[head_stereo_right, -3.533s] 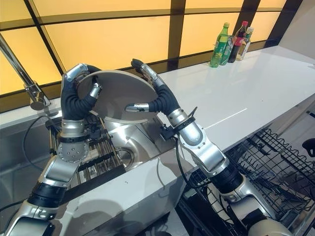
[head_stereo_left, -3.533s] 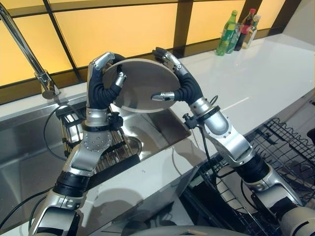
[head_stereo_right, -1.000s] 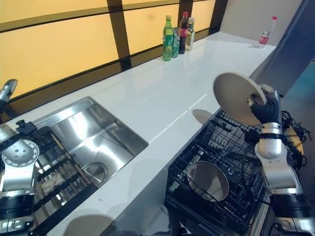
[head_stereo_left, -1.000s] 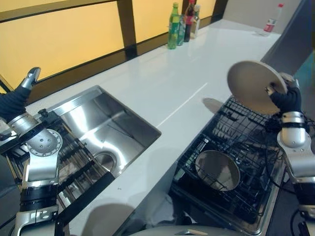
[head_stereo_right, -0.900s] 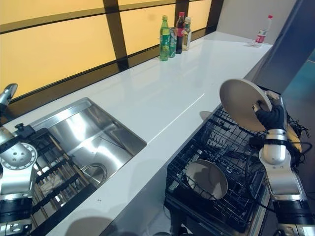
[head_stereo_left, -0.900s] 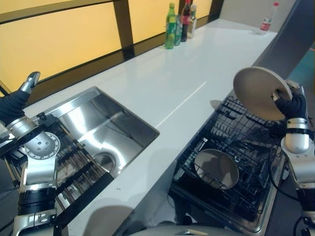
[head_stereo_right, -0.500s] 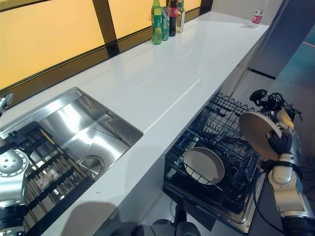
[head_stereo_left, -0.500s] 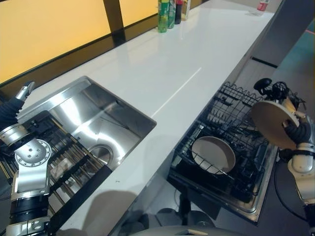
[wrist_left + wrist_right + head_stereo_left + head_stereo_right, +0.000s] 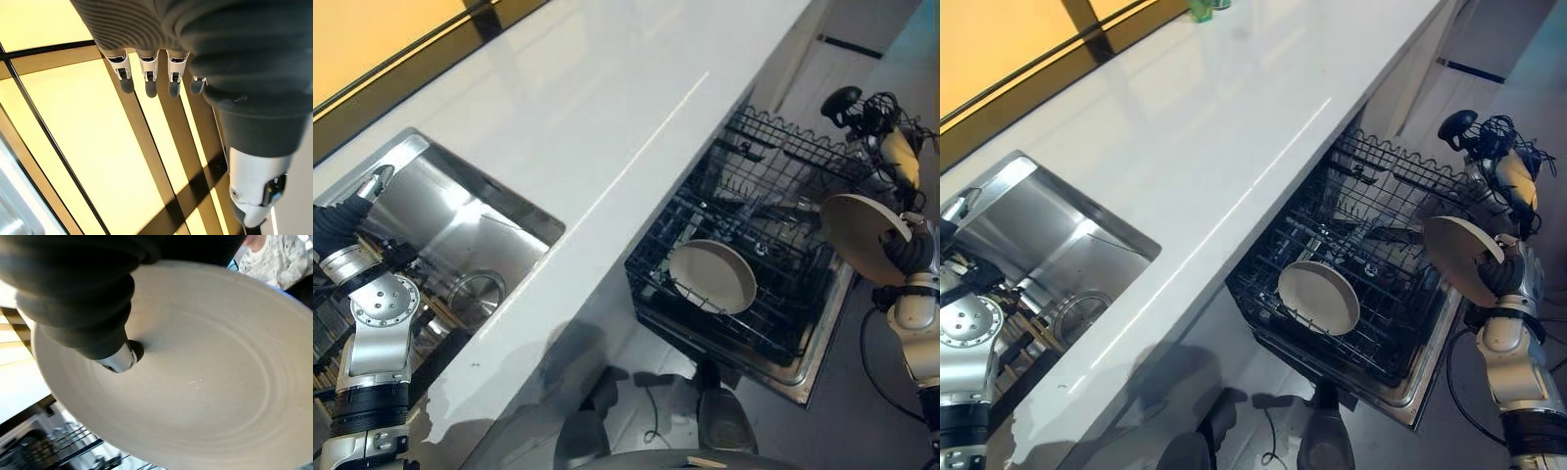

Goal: Pick up plates and place into dishwasher.

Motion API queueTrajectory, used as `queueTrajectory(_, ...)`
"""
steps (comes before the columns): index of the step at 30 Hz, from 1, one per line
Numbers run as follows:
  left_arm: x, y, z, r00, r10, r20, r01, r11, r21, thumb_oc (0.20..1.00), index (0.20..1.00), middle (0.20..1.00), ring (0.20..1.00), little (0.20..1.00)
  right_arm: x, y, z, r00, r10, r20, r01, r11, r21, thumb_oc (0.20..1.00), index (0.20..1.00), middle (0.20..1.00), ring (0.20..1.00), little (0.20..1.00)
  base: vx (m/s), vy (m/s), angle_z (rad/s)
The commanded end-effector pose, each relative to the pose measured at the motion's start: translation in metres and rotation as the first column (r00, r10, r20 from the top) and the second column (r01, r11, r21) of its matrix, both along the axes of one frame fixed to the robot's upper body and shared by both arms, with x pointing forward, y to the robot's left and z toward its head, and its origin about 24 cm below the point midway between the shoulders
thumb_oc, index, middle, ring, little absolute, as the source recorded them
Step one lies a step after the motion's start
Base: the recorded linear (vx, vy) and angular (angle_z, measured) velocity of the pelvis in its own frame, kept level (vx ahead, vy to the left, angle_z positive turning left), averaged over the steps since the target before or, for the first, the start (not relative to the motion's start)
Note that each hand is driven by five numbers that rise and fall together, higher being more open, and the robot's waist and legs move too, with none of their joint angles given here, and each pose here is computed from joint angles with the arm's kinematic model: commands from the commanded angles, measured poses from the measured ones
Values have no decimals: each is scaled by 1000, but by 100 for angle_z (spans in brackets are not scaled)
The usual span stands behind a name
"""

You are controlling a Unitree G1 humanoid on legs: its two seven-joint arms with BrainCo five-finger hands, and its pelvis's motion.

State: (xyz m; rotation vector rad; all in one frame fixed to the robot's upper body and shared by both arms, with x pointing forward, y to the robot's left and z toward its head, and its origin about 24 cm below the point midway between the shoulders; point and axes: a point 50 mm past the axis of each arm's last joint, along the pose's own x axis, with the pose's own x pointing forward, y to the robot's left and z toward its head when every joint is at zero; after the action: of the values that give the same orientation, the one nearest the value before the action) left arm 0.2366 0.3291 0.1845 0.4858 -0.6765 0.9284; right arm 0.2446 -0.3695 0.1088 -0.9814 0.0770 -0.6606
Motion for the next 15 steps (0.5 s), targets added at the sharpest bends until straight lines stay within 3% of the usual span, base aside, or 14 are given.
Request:
queueTrajectory(1,-2,-3,27,997,-7,78,-1,994,108,1000,1000,1000,1000,1000,24,16,35,988,99,115,-86,990,-109,200,200,200,200,200,-35,-37,10)
queueTrajectory(15,18,-15,35,995,-15,102,7,997,74,1000,1000,1000,1000,1000,57,26,83,969,202,141,-152,941,-302,200,200,200,200,200,-9,7,9)
